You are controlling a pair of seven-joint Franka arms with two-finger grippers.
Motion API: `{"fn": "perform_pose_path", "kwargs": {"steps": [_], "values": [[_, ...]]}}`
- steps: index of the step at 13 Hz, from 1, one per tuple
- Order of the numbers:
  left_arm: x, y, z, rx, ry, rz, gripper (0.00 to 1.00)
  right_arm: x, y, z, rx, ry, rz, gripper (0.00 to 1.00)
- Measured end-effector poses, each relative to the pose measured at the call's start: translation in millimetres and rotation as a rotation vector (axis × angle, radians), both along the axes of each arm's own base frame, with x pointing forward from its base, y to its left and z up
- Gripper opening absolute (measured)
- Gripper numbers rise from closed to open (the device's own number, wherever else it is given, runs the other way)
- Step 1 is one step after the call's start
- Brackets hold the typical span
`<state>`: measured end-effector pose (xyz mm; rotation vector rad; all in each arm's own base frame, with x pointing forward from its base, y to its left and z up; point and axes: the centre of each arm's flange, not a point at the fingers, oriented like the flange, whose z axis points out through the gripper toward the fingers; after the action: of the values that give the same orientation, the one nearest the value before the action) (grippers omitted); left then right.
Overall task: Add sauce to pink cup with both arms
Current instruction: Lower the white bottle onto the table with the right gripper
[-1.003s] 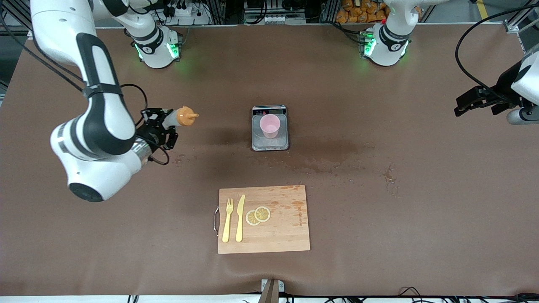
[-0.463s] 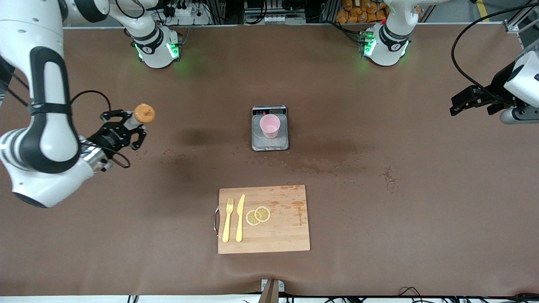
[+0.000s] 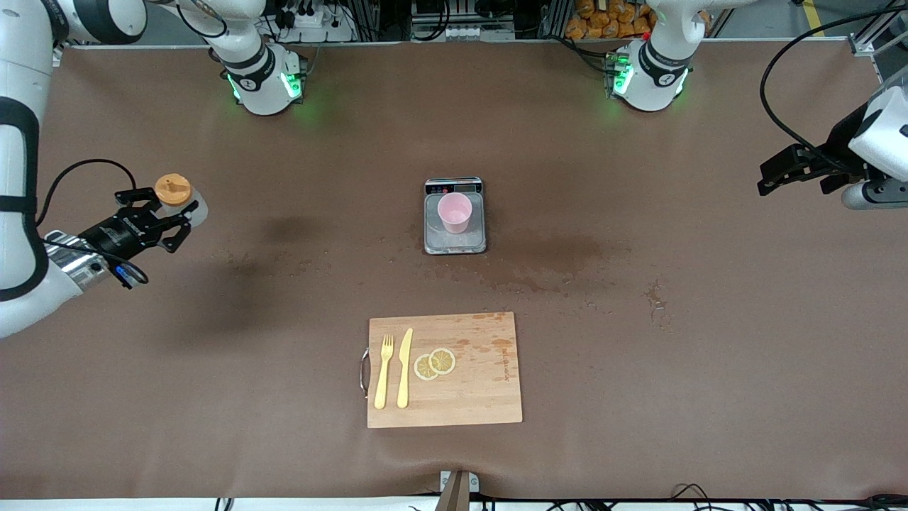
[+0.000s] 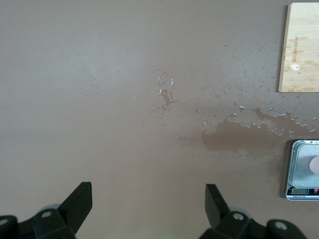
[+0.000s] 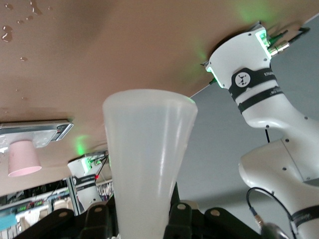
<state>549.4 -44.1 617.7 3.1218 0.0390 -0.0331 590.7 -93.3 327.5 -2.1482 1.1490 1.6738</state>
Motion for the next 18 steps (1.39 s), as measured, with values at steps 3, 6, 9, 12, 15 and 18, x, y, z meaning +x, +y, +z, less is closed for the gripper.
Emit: {"fn": "perform_pose_path", "kwargs": {"steps": [3,6,9,12,15,18], "values": [[0.0,-0.3,0.0,0.000,0.000,0.000,1.00,-9.2,-42.5,-34.7,0.107,-0.033,-0.034,0.36],[0.1,-0.2,-0.5,0.000,0.000,0.005,1.00,-19.1,-75.4,-70.3,0.181,-0.055,-0.071,0.36],[0.2,-0.1,-1.9,0.000,0.003,0.008,1.00,-25.2,-91.2,-105.8,0.231,-0.081,-0.092,0.36],[0.2,0.5,-2.3,0.000,0.004,0.012,1.00,-33.4,-108.0,-140.2,0.298,-0.135,-0.107,0.36],[0.2,1.3,-2.3,0.000,0.004,0.014,1.00,-36.7,-110.6,-171.5,0.327,-0.166,-0.114,0.36],[0.3,2.1,-2.2,0.000,0.004,0.016,1.00,-38.8,-105.4,-192.5,0.372,-0.185,-0.114,0.36]]}}
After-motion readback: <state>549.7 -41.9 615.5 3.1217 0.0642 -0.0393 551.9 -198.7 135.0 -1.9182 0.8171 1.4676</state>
